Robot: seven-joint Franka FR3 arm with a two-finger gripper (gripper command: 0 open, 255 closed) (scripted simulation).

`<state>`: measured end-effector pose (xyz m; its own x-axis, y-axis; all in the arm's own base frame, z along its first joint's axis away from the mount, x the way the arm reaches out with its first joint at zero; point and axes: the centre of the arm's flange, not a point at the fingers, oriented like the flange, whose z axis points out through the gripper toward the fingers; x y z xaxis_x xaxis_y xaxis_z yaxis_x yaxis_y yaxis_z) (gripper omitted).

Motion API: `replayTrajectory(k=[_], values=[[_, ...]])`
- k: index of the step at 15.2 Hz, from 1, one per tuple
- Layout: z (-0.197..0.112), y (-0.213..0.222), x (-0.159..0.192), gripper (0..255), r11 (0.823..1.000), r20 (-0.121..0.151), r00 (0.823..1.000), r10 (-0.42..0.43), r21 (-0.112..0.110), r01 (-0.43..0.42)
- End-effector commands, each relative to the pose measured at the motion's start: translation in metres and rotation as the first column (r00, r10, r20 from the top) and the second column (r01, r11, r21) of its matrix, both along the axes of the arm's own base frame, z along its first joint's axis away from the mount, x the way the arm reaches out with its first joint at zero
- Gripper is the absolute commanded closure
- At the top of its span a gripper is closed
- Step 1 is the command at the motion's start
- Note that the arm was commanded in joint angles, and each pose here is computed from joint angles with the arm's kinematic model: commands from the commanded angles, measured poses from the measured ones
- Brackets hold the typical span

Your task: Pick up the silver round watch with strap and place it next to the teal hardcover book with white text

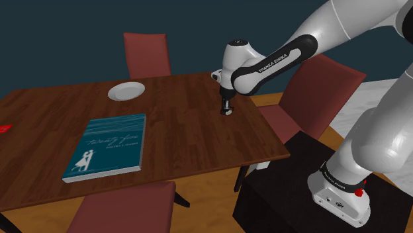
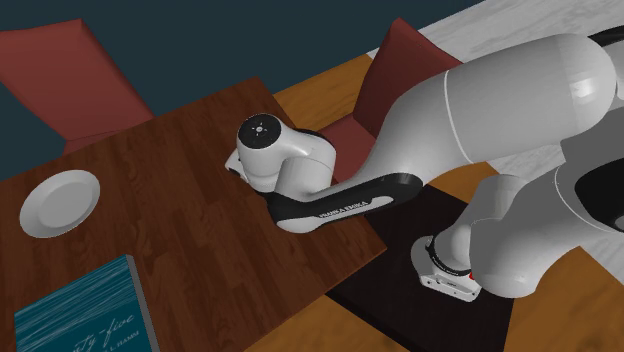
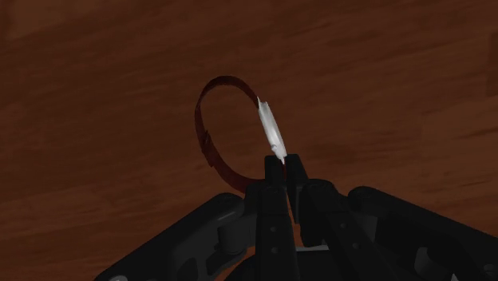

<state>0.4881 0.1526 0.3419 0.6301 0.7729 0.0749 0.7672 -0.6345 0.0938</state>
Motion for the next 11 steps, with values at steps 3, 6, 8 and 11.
replayTrajectory(k=[3,6,8,11], values=[[0.016,0.000,0.000,255,1.000,0.000,1.000,0.000,0.000,0.000],[0.032,0.000,0.000,255,1.000,0.000,1.000,0.000,0.000,0.000],[0.042,0.000,0.000,255,1.000,0.000,1.000,0.000,0.000,0.000],[0.058,0.000,0.000,255,1.000,0.000,1.000,0.000,0.000,0.000]])
